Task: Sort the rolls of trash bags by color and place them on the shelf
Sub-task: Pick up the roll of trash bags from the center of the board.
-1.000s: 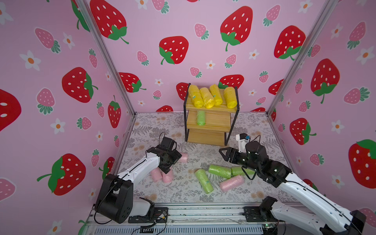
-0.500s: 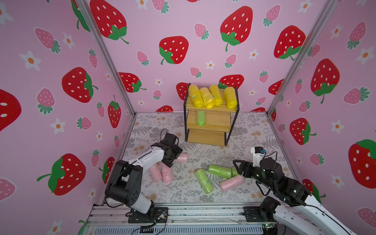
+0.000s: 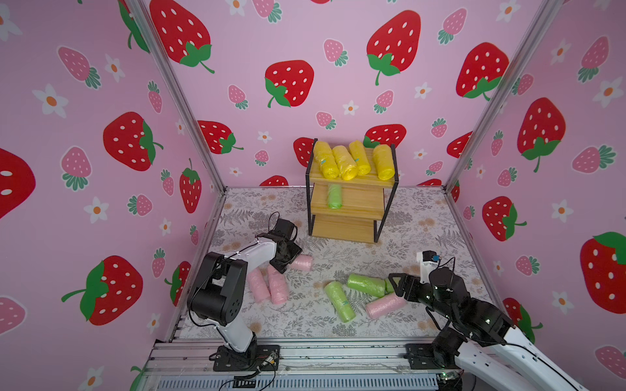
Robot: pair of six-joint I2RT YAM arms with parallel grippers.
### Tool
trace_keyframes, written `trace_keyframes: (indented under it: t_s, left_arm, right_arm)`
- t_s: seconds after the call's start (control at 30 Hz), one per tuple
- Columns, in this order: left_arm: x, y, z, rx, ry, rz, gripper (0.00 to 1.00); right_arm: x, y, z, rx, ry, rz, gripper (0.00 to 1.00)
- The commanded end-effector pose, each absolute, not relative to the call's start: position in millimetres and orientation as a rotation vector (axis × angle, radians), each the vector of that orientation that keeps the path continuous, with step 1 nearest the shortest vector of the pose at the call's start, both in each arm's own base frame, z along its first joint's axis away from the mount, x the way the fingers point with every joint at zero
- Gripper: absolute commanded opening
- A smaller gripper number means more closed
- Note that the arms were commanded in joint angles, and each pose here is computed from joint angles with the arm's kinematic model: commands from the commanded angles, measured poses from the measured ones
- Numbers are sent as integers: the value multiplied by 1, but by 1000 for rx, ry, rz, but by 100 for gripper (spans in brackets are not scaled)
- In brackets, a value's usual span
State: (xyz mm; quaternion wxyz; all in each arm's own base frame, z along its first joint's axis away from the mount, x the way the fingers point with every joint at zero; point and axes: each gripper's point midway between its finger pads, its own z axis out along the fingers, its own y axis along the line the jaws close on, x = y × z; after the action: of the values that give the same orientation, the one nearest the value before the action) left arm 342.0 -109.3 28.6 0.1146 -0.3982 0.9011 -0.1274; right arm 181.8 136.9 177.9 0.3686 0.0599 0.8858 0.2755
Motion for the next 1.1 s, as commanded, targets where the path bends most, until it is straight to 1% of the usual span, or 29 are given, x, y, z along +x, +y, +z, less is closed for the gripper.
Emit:
trace_keyframes:
  t_s: [0.0, 0.1, 0.17, 0.27, 0.37, 0.4, 0.57, 0.6, 0.63, 0.7, 0.73, 0.87, 0.97, 1.07]
  left_arm:
    - [344, -103, 22, -1132, 2660, -349, 68]
    - [347, -106, 20, -1124, 2662, -386, 54]
    - [349, -109, 20, -1113, 2665, -408, 39]
    - [351, -116, 22, -1097, 2671, -462, 19]
    - [354, -131, 26, -1060, 2678, -593, 7]
    - [355, -135, 27, -1047, 2681, -626, 1]
    - [355, -150, 47, -984, 2663, -779, 0]
    - [355, -152, 53, -974, 2652, -800, 0]
    - [353, -153, 59, -963, 2639, -822, 0]
    - [350, -157, 73, -936, 2609, -879, 0]
    - [348, -160, 81, -921, 2596, -906, 0]
    - [334, -169, 112, -864, 2541, -970, 0]
    - [318, -183, 128, -822, 2508, -1023, 0]
    - [301, -194, 139, -802, 2483, -1060, 0]
  right_arm:
    - [179, 137, 172, 169, 2296, 712, 75]
    - [180, 139, 170, 171, 2308, 712, 75]
    - [181, 141, 169, 175, 2316, 718, 75]
    - [183, 143, 170, 186, 2323, 722, 75]
    - [184, 148, 174, 178, 2329, 732, 75]
    - [185, 146, 174, 183, 2334, 713, 75]
    - [192, 126, 188, 201, 2302, 566, 76]
    - [193, 124, 195, 206, 2285, 561, 80]
    - [193, 124, 202, 208, 2271, 573, 87]
    - [193, 133, 217, 158, 2253, 631, 96]
    - [192, 141, 223, 128, 2255, 669, 98]
    - [193, 187, 231, 52, 2338, 864, 99]
    - [191, 239, 226, 27, 2415, 1109, 99]
    - [190, 285, 220, -48, 2440, 1153, 99]
